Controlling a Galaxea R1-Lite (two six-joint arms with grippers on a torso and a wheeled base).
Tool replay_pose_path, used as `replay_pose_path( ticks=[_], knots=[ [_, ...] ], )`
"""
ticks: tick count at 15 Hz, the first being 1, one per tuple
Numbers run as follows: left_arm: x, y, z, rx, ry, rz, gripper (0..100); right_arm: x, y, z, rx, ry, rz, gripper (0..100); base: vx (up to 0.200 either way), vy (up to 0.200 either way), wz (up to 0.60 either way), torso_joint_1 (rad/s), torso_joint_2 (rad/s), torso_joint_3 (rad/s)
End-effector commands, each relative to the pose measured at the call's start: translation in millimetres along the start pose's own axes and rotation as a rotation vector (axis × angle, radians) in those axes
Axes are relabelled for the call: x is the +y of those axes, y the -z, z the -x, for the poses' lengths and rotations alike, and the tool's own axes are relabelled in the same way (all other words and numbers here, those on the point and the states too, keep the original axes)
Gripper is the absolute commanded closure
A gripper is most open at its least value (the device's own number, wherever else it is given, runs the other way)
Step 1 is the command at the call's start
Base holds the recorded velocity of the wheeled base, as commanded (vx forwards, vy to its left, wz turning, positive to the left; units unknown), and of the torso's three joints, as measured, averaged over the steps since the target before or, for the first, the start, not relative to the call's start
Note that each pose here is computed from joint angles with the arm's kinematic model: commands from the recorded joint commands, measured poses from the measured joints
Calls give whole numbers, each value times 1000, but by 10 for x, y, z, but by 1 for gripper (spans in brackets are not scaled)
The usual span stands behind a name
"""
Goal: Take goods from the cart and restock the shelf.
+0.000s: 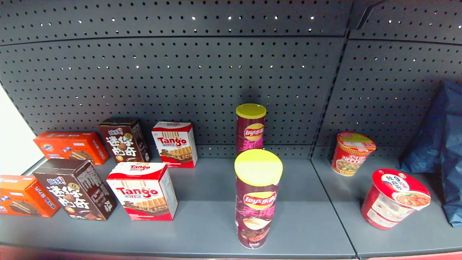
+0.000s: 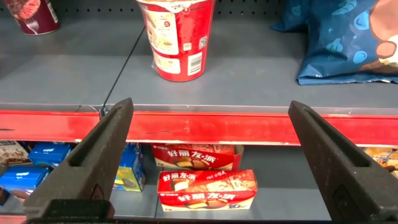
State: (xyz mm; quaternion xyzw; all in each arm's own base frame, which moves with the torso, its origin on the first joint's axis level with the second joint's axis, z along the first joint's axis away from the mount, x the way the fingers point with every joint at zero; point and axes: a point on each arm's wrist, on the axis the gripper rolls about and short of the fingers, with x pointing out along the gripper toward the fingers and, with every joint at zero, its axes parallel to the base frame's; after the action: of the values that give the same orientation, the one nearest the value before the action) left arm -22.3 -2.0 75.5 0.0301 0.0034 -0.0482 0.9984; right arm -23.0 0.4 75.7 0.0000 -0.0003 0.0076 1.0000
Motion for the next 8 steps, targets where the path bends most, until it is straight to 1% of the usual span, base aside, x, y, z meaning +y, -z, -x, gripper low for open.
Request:
replay_pose_path(
  ticks=[1,8],
  knots=[
    [-1,-5,0,-1,3,-1,0,0,1,-1,2,0,0,0,0,0,0,0,0,0],
    [0,0,-1,1,1,9,0,0,-1,-1,1,0,0,0,0,0,0,0,0,0]
  ],
)
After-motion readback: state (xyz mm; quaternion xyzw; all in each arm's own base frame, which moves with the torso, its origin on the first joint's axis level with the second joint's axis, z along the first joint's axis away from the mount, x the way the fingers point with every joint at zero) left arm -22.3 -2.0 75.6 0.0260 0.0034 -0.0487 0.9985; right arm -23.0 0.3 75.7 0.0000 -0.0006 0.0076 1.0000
